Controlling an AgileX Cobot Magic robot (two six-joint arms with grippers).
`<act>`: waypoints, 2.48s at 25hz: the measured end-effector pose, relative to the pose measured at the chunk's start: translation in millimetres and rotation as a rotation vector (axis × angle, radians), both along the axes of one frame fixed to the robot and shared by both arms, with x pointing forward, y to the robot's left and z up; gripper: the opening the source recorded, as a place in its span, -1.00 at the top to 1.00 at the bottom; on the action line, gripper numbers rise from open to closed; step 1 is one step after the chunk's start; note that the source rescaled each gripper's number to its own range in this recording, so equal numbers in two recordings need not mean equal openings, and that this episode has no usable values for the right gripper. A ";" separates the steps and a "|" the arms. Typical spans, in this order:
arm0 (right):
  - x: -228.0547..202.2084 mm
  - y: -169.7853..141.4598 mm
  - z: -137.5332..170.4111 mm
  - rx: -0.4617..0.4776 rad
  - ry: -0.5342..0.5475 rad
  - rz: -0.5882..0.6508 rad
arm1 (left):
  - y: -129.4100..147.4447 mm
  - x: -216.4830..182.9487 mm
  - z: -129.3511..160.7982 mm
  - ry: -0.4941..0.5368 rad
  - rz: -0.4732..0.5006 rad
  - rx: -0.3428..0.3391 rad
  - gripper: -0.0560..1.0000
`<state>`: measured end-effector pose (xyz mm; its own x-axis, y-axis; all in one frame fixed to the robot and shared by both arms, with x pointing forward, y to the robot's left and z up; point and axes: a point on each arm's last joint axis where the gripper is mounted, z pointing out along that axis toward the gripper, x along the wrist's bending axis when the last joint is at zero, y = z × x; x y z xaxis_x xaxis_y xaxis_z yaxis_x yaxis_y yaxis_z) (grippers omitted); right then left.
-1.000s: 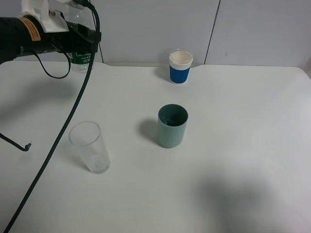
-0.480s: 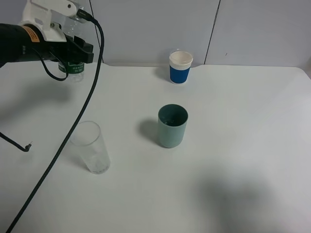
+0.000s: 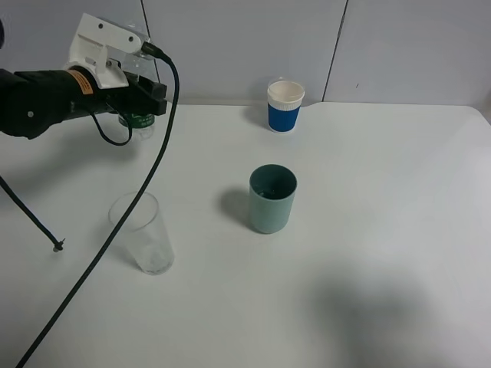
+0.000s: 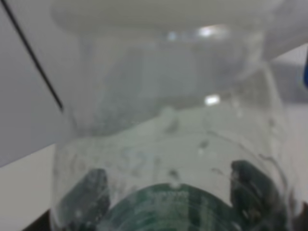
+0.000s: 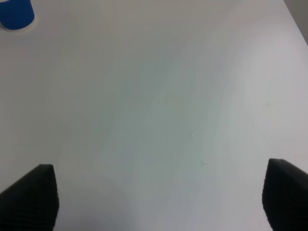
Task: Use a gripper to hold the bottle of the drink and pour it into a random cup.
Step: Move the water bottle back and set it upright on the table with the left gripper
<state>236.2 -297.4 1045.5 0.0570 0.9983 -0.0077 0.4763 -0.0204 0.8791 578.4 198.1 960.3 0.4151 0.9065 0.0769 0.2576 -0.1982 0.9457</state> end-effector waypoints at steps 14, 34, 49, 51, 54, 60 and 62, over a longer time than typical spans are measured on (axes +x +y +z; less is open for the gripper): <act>0.0 0.0 0.0 0.000 0.000 0.000 | 11.4 7.6 -30.6 -0.096 -0.183 -0.133 0.78; 0.0 0.0 0.0 0.000 0.000 0.000 | 14.7 6.9 -82.7 -0.143 -0.326 -0.047 0.78; 0.0 0.0 0.0 0.000 0.000 0.000 | 12.8 5.4 -94.1 -0.140 -0.336 -0.118 0.78; 0.0 0.0 0.0 0.000 0.000 0.000 | 12.8 5.3 -95.2 -0.136 -0.335 -0.119 0.78; 0.0 0.0 0.0 0.000 0.000 0.000 | 12.8 5.3 -95.2 -0.136 -0.335 -0.119 0.78; 0.0 0.0 0.0 0.000 0.000 0.000 | 12.5 4.9 -96.3 -0.133 -0.340 -0.118 0.78; 0.0 0.0 0.0 0.000 0.000 0.000 | 12.4 4.8 -96.4 -0.133 -0.342 -0.118 0.78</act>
<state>236.2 -297.4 1045.5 0.0570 0.9983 -0.0077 0.4763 -0.0204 0.8791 583.2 210.5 864.0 0.6887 0.7231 0.0541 0.0691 -0.1397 0.9878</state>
